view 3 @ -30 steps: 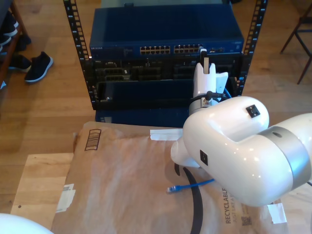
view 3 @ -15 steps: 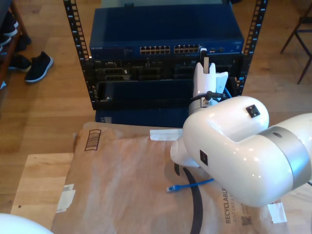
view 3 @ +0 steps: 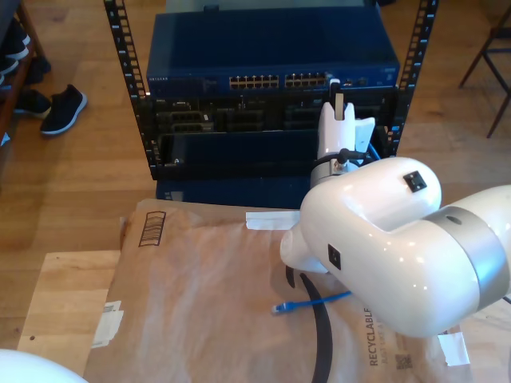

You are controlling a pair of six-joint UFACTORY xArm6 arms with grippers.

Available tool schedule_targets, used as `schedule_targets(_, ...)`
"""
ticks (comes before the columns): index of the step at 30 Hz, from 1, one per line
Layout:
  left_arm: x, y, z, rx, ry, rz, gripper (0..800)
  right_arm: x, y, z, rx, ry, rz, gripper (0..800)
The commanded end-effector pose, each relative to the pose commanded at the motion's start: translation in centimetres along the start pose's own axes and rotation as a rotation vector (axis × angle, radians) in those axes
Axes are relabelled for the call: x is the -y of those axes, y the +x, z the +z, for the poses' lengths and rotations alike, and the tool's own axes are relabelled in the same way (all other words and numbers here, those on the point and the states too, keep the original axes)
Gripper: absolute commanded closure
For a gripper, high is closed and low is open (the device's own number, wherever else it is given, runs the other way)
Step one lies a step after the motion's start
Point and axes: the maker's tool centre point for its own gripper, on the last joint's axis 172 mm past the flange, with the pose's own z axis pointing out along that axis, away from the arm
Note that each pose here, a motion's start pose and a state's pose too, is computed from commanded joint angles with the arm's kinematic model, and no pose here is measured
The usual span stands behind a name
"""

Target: Grab the cable and plug it in

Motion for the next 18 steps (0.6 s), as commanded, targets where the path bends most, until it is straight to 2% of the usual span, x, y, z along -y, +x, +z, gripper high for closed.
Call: schedule_targets(18,0.0,0.0,0.0,0.0,0.0,0.0,2,0.32,-0.02,0.1,-0.001,0.005,0.002,800)
